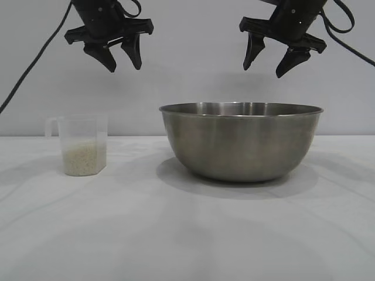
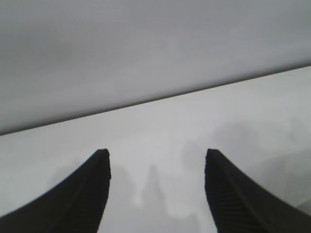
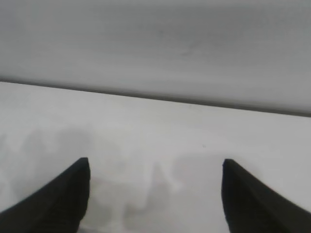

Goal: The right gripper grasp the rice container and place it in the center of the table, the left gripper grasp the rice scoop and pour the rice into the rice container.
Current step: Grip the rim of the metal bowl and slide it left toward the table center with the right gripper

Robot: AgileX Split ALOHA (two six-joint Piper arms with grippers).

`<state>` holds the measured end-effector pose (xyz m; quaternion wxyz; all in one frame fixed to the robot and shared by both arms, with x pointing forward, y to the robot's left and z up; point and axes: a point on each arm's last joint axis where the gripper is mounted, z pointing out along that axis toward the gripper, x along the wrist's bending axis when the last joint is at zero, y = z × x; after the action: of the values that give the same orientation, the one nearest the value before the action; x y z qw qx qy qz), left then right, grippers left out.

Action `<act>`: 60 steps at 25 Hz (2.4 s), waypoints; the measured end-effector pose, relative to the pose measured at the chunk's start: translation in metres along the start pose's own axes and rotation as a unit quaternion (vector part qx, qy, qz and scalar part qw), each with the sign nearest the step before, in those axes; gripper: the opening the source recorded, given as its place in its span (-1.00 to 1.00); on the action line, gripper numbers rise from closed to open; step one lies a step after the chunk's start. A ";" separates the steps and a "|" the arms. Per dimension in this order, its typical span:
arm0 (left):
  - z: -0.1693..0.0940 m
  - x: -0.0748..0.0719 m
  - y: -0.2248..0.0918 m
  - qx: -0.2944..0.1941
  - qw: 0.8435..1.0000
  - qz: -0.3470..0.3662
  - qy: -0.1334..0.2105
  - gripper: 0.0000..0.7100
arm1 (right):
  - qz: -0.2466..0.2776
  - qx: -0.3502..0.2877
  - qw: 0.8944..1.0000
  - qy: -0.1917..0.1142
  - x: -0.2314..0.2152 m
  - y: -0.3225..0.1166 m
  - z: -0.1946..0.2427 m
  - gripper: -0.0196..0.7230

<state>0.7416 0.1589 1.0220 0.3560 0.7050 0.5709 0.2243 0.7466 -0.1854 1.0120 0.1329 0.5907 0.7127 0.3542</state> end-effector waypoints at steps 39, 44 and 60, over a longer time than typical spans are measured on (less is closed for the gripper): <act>-0.006 -0.002 -0.001 0.024 1.000 -0.008 -0.006 0.16 | 0.015 0.192 0.981 -0.002 0.014 -0.010 -0.055 0.33; -0.008 -0.002 0.000 0.022 1.000 -0.008 -0.006 0.16 | 0.021 0.268 0.963 -0.003 0.010 -0.053 -0.054 0.33; -0.010 -0.002 0.001 0.023 1.000 -0.008 -0.006 0.16 | 0.030 0.299 0.954 0.005 0.009 -0.078 -0.056 0.33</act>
<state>0.7344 0.1593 1.0294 0.3451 0.7099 0.5790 0.2042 0.6520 -0.1998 1.0022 -0.0637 0.6226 0.7687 0.1319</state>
